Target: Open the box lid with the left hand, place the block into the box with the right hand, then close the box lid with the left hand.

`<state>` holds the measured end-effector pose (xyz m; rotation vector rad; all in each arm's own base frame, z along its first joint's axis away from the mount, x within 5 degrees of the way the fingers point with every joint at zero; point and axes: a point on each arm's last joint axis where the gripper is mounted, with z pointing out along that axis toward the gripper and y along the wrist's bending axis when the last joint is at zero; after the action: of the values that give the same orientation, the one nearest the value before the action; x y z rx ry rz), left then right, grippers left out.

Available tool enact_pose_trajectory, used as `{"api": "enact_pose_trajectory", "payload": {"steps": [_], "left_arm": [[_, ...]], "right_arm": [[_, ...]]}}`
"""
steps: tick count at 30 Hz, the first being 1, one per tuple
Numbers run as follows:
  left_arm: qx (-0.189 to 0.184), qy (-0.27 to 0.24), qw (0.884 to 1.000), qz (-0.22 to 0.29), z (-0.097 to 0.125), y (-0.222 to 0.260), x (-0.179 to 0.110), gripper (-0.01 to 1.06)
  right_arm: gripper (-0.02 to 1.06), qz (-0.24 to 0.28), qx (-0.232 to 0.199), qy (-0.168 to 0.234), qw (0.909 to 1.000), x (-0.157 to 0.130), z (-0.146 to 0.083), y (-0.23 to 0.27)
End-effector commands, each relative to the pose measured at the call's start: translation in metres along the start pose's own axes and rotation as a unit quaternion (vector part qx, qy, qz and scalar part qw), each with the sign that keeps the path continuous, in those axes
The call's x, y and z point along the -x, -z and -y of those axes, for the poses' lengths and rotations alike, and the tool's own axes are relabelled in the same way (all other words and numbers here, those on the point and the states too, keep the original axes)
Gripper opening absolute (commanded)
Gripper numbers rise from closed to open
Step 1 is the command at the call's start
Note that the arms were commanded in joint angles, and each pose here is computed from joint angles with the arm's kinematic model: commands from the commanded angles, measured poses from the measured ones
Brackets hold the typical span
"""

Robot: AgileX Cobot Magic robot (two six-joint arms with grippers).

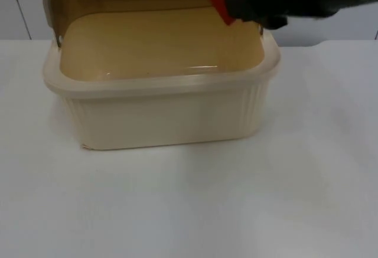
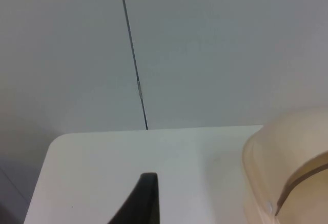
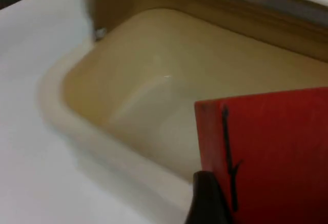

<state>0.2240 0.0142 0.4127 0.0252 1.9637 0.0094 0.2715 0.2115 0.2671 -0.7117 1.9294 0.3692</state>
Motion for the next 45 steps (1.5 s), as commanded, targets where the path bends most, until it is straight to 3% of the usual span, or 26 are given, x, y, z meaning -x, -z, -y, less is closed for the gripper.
{"api": "enact_pose_trajectory", "payload": {"steps": [1,6,12,21,24,27,28,32,33,34,40,45], "left_arm": [[-0.001,0.002,1.0,0.006,0.001,0.001,0.001,1.05],[-0.001,0.002,1.0,0.006,0.001,0.001,0.001,1.05],[-0.001,0.002,1.0,0.006,0.001,0.001,0.001,1.05],[0.0,0.002,1.0,0.007,0.001,0.001,0.001,1.05],[0.0,0.001,1.0,0.006,0.001,0.001,0.001,1.05],[0.0,0.001,1.0,0.006,0.001,0.001,0.001,1.05],[0.0,0.001,1.0,0.006,0.001,0.001,0.001,1.05],[0.0,0.001,1.0,0.006,0.001,0.001,0.001,1.05],[0.0,0.001,1.0,0.006,0.001,0.001,0.001,1.05],[0.0,0.001,1.0,0.005,0.001,0.001,0.001,1.05],[-0.002,0.002,1.0,0.001,0.001,0.001,0.0,1.05],[-0.003,0.002,1.0,-0.003,0.001,0.001,-0.001,1.05]], "right_arm": [[0.0,0.021,-0.032,-0.021,0.9991,-0.004,0.003,-0.017],[0.0,-0.004,-0.041,0.002,0.9992,-0.02,0.003,-0.051],[0.0,0.02,-0.065,0.004,0.9977,-0.016,0.007,-0.086],[0.02,0.014,-0.065,-0.001,0.9978,-0.02,0.006,-0.116],[0.12,0.014,-0.068,-0.015,0.9975,-0.021,0.007,-0.115],[0.41,0.013,-0.067,-0.017,0.9975,-0.021,0.007,-0.115],[0.41,0.013,-0.067,-0.017,0.9975,-0.021,0.007,-0.115],[0.92,0.004,-0.061,-0.018,0.998,-0.022,0.005,-0.116],[0.92,0.004,-0.061,-0.018,0.998,-0.022,0.005,-0.116],[1.06,-0.001,-0.057,-0.016,0.9982,-0.023,0.005,-0.116],[1.05,-0.013,-0.044,-0.012,0.9989,-0.023,0.003,-0.114],[1.05,-0.04,-0.001,-0.004,0.9992,-0.013,-0.004,-0.098]]}}
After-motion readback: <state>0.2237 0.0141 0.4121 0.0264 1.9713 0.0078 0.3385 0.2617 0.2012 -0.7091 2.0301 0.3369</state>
